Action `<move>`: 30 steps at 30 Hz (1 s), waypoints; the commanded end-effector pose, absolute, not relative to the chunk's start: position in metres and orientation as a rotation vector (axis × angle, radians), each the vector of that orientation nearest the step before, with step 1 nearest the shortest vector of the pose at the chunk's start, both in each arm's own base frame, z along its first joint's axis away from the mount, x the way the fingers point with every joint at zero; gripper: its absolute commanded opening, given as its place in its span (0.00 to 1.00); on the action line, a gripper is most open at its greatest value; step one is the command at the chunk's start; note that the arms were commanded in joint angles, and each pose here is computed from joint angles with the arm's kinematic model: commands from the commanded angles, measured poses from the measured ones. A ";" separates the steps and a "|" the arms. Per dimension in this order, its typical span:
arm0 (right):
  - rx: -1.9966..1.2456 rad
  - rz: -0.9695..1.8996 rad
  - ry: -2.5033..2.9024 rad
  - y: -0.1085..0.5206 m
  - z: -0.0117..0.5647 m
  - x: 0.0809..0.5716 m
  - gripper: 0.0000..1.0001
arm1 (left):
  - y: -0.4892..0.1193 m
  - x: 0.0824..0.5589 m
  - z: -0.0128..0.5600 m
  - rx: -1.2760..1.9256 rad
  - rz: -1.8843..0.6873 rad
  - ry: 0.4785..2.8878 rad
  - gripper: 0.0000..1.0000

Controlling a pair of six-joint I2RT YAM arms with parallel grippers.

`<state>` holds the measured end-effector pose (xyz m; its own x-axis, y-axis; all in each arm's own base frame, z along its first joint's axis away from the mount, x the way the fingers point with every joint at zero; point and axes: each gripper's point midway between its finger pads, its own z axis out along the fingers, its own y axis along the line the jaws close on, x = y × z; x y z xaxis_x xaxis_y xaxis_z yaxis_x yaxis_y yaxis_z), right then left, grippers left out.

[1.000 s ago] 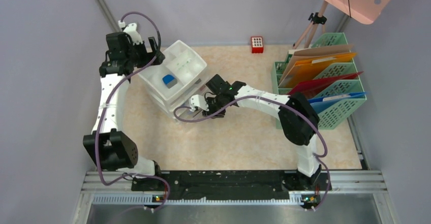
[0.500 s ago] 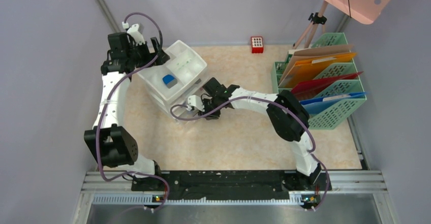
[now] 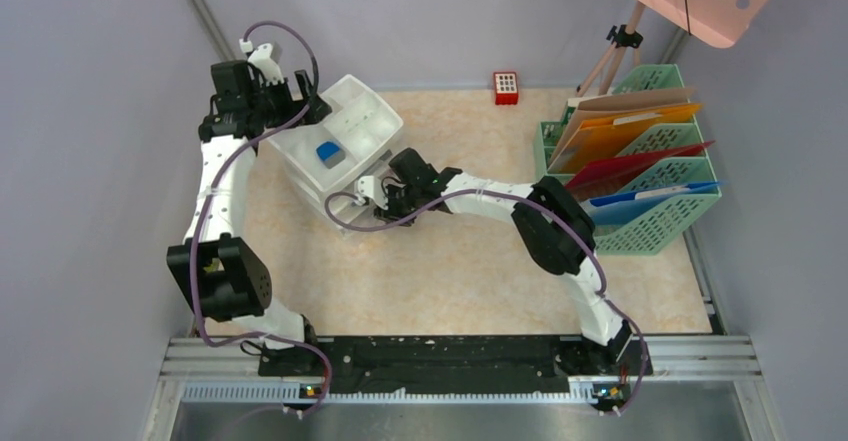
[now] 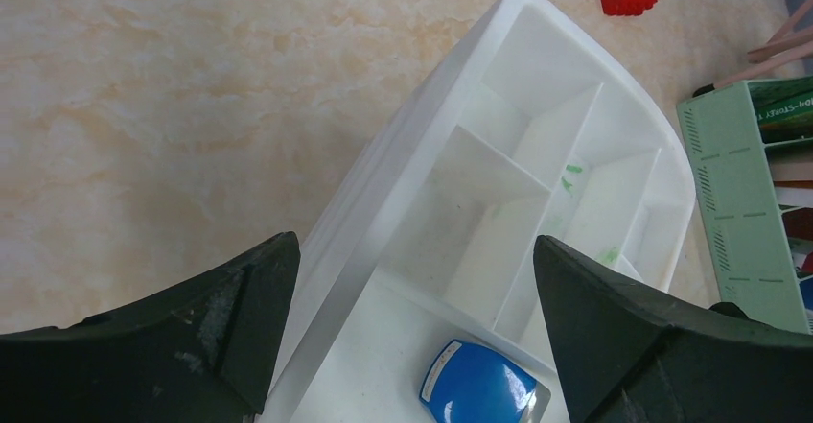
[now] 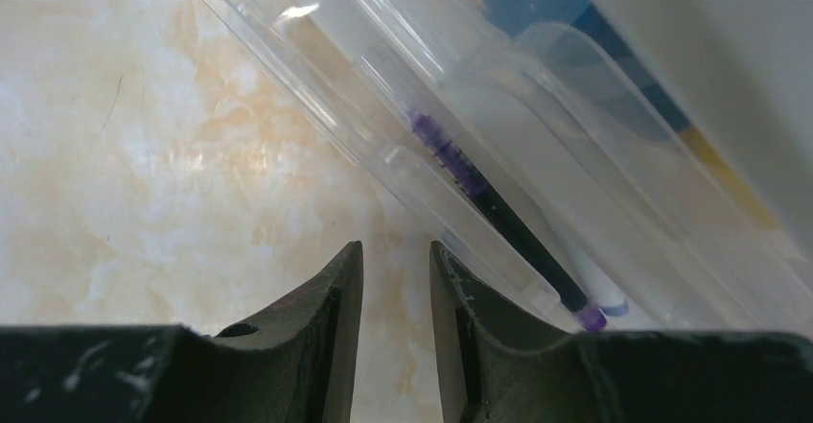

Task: Organize the desk
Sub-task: Close the drawer in the storage box.

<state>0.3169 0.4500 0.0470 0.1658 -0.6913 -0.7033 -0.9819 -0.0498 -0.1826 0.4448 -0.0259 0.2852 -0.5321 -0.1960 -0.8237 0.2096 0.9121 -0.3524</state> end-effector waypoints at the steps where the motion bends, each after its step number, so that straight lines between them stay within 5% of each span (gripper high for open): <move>1: -1.634 0.615 1.563 0.485 0.072 0.342 0.32 | -0.039 0.446 0.289 0.048 -0.591 2.074 0.96; 14: -1.371 0.670 1.686 0.494 0.072 0.360 0.31 | -0.038 0.460 0.289 0.092 -0.588 2.089 0.96; 30: -1.295 0.749 1.754 0.459 0.094 0.329 0.38 | 0.007 0.469 0.348 0.105 -0.222 1.942 0.98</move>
<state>0.3230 0.4585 0.0294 -0.1513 -0.5926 -0.7912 -0.9686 0.2485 -0.0009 0.4717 -0.0039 0.3036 -0.4863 -0.0934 -0.8688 0.1887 0.9596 -0.2088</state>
